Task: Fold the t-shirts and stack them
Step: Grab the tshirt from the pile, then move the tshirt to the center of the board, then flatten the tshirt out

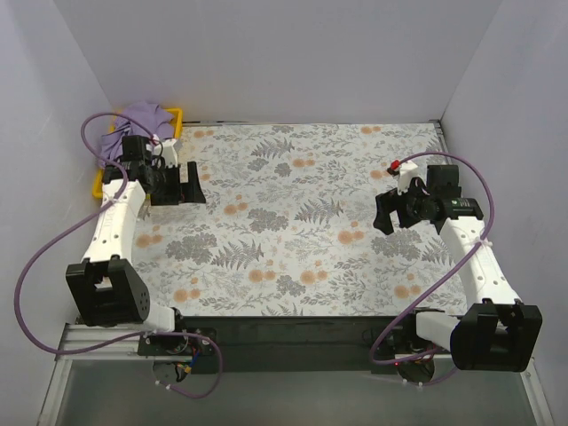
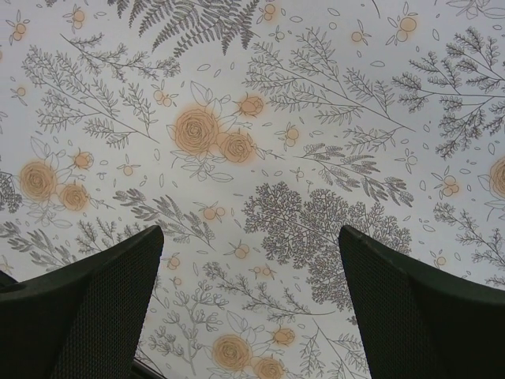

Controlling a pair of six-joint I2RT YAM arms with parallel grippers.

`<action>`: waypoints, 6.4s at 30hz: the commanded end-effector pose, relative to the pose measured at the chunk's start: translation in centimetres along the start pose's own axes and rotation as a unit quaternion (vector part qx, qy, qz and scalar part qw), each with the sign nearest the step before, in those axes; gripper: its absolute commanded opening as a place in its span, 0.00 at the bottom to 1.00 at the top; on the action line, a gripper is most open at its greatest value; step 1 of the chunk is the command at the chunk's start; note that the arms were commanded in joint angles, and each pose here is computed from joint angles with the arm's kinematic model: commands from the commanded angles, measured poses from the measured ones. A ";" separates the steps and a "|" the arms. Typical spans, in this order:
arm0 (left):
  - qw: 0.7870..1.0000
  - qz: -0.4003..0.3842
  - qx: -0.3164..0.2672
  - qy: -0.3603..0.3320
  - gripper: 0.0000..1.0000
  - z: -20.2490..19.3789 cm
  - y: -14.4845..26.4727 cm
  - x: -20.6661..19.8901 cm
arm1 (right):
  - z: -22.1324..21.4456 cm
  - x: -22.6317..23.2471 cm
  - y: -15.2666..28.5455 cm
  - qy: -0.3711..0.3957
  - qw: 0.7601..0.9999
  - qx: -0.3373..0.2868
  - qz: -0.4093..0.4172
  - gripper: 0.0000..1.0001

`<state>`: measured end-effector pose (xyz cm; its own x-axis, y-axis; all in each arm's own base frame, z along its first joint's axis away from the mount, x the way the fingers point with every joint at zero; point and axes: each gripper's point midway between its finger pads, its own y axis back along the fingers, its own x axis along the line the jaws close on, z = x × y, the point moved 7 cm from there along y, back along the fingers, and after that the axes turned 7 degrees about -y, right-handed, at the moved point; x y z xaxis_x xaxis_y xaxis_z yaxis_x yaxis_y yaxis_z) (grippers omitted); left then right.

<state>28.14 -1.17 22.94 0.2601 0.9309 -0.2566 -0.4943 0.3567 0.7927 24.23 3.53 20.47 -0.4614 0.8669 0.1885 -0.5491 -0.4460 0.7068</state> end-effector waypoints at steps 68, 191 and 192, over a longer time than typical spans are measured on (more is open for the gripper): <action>0.860 -0.294 -0.388 -0.152 0.00 21.0 13.9 -8.7 | 0.4 0.0 -1.1 -0.039 0.999 0.012 0.020 0.98; 0.919 -0.191 0.195 -0.286 0.75 -11.3 -6.0 -7.8 | -7.3 -6.8 -3.4 0.237 0.928 0.276 -0.082 0.45; 0.919 -0.189 0.194 -0.286 0.75 -11.3 -6.0 -7.8 | -7.4 -7.0 -3.5 0.243 0.925 0.278 -0.088 0.48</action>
<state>19.31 -9.69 13.98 0.7904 0.4988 -0.3557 0.0777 0.4942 0.8658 22.37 -2.01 11.58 -0.7212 0.6887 -0.0747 -0.1692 -0.0705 0.9831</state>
